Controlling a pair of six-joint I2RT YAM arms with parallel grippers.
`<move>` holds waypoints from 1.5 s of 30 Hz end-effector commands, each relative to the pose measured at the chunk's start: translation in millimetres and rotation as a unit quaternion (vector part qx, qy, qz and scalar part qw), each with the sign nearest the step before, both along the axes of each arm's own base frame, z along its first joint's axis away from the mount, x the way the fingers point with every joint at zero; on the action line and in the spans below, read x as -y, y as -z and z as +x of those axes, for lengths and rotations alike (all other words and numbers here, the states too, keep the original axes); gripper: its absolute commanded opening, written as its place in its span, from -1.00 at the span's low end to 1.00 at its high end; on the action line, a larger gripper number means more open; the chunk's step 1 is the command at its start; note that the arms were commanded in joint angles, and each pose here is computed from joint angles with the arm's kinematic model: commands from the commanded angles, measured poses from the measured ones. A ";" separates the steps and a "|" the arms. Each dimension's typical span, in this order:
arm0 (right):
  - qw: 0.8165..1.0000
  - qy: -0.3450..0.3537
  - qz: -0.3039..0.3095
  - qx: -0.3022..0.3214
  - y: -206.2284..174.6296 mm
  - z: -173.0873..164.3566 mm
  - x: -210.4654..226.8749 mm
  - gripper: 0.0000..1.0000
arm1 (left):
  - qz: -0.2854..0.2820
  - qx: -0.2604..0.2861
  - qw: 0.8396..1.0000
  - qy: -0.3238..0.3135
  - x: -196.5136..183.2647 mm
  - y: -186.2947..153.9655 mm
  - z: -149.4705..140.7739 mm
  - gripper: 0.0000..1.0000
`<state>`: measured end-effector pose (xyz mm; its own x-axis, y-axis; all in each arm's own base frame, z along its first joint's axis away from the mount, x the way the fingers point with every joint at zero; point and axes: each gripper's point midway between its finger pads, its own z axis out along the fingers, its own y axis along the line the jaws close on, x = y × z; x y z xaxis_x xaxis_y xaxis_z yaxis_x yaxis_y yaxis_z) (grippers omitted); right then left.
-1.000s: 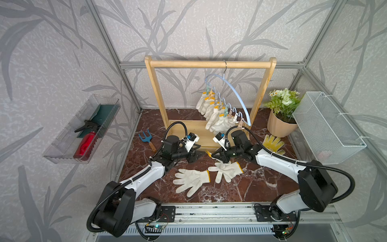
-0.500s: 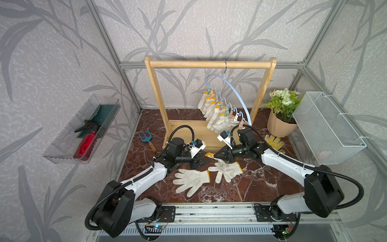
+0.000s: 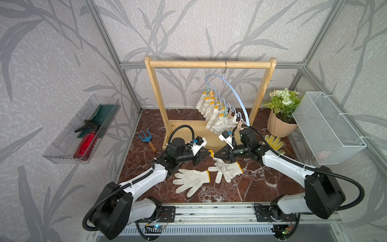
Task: Clip the gloves onto a hanger to dry
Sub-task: Pick up the glove from the center of the board.
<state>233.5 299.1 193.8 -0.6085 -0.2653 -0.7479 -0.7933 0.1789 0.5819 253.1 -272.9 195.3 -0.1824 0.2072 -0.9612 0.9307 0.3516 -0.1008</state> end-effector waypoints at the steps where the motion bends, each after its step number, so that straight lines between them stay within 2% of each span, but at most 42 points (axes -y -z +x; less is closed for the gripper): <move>1: 0.998 0.033 0.002 0.044 -9.2 8.7 6.8 -0.46 | -0.007 0.009 1.000 0.005 3.3 -10.2 0.1 -0.88; 3: 0.995 0.055 -0.010 0.078 -7.9 12.3 12.3 -0.26 | -0.005 0.004 1.000 -0.005 2.8 -12.8 3.7 -1.00; 5: 0.990 0.065 -0.012 0.121 -10.3 11.7 16.1 -0.19 | -0.001 -0.004 1.000 -0.019 1.8 -15.2 9.0 -1.00; 9: 0.969 0.078 -0.043 0.228 -15.0 4.0 16.2 -0.09 | 0.020 -0.024 0.999 -0.037 0.8 -16.5 17.9 -1.00; 14: 0.953 0.093 -0.071 0.279 -13.4 6.2 13.9 -0.06 | 0.026 -0.048 0.998 -0.027 5.2 -20.5 17.9 -1.00; 25: 0.925 0.140 -0.090 0.342 -20.8 30.5 14.8 -0.07 | 0.031 -0.056 0.998 0.016 11.1 -20.9 0.8 -1.00; 33: 0.947 0.063 -0.049 0.310 -19.5 8.7 -5.3 -0.07 | 0.030 -0.050 0.998 0.023 11.6 -22.9 -0.8 -1.00; 37: 0.948 0.069 -0.051 0.307 -17.2 8.7 -3.6 -0.20 | 0.030 -0.049 0.998 0.023 11.1 -22.4 -1.4 -1.00; 45: 0.949 0.070 -0.048 0.304 -18.2 8.2 -2.6 -0.71 | 0.028 -0.048 0.998 0.030 11.6 -21.3 -4.3 -1.00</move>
<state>242.2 298.1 196.5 -0.1374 -0.3329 -0.9329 -0.9362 0.3512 0.0126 252.3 -280.8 201.1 -0.3148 0.2856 -0.9052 0.9162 0.3407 -0.2111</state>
